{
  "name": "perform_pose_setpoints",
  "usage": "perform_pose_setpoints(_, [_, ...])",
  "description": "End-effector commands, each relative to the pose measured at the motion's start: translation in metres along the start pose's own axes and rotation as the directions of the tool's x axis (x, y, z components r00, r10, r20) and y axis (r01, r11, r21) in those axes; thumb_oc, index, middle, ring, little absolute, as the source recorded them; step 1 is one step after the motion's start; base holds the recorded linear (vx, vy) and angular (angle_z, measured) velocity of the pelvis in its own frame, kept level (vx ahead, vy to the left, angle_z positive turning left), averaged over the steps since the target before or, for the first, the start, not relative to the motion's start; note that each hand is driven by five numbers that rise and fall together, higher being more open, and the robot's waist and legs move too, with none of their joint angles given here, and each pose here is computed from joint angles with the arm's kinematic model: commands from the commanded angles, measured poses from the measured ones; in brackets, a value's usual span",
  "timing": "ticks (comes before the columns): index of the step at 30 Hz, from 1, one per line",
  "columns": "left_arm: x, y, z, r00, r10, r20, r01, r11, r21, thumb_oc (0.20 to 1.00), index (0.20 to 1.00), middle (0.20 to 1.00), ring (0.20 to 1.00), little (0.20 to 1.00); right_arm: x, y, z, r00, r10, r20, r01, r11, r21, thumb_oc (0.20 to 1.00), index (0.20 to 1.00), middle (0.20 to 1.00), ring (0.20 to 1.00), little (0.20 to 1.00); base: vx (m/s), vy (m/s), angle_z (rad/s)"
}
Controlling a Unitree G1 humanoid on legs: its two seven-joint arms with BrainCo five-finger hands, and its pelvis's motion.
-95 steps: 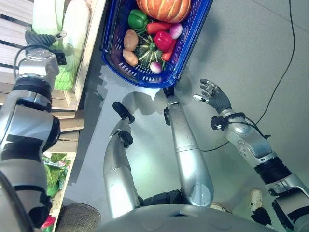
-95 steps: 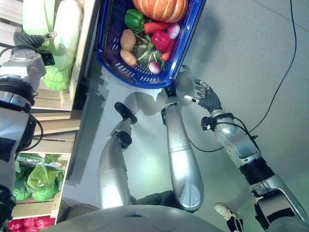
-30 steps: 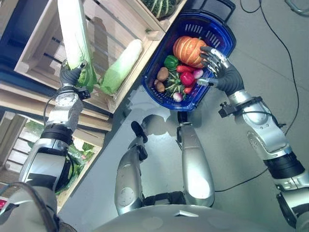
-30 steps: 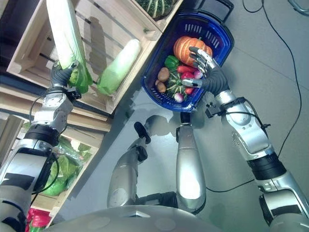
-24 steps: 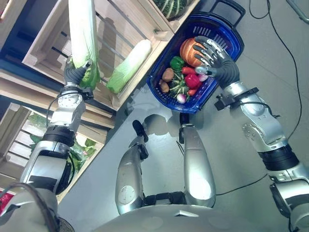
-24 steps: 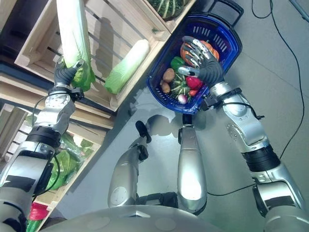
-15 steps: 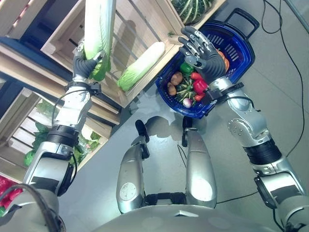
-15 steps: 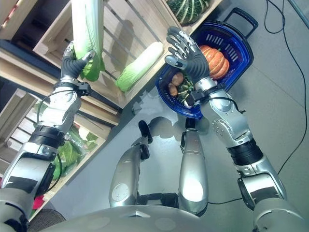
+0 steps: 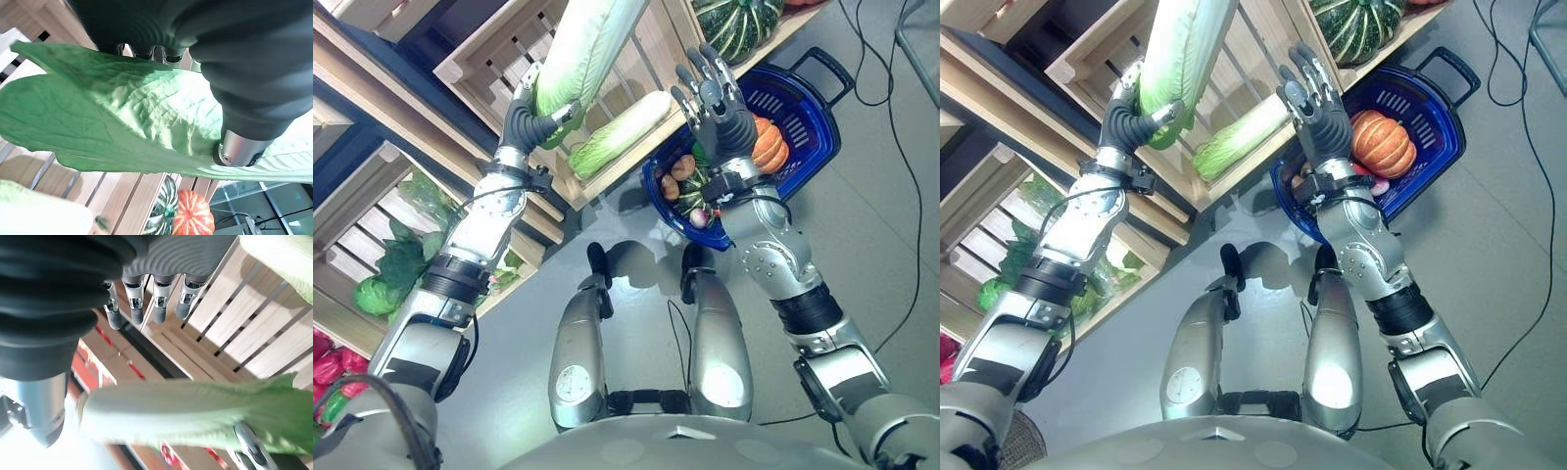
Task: Pick up fruits and vegetables into the basket
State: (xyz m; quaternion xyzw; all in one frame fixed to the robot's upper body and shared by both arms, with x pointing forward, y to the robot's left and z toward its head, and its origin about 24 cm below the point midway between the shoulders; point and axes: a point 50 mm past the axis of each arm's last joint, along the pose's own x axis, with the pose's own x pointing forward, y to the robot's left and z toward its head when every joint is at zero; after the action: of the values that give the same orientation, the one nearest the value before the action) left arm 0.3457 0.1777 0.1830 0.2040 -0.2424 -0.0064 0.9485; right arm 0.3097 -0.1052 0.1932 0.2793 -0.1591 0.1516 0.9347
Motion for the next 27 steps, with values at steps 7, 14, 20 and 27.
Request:
perform_pose_setpoints(7, [0.006, -0.008, 0.062, 0.946, -0.008, 0.325, -0.015, 0.998, 0.068, 0.2, 0.2, 0.2, 0.2, 0.2, 0.016, 0.022, 0.021, 0.99, -0.013, 0.142, -0.007, 0.991, 0.134, 1.0, 1.0, 1.0, 1.0, 1.0, 0.0, -0.026, 0.05])
perform_pose_setpoints(14, [0.006, -0.019, 0.063, 0.946, -0.117, 0.301, 0.066, 0.983, 0.173, 0.2, 0.2, 0.2, 0.2, 0.2, 0.019, 0.022, 0.023, 0.991, 0.004, 0.135, -0.019, 0.994, 0.11, 1.0, 1.0, 1.0, 1.0, 1.0, 0.0, 0.001, 0.01])
perform_pose_setpoints(20, [0.003, -0.028, 0.059, 0.952, -0.192, 0.237, 0.153, 0.973, 0.172, 0.2, 0.2, 0.2, 0.2, 0.2, 0.02, 0.038, 0.028, 0.972, 0.175, 0.159, -0.18, 0.984, 0.016, 1.0, 1.0, 1.0, 1.0, 1.0, -0.01, 0.007, 0.03])
perform_pose_setpoints(27, [0.001, -0.028, 0.056, 0.949, -0.239, 0.206, 0.187, 0.952, 0.242, 0.2, 0.2, 0.2, 0.2, 0.2, 0.02, 0.047, 0.024, 0.958, 0.276, 0.078, -0.278, 0.961, 0.011, 1.0, 1.0, 1.0, 1.0, 1.0, 0.0, 0.0, 0.0])
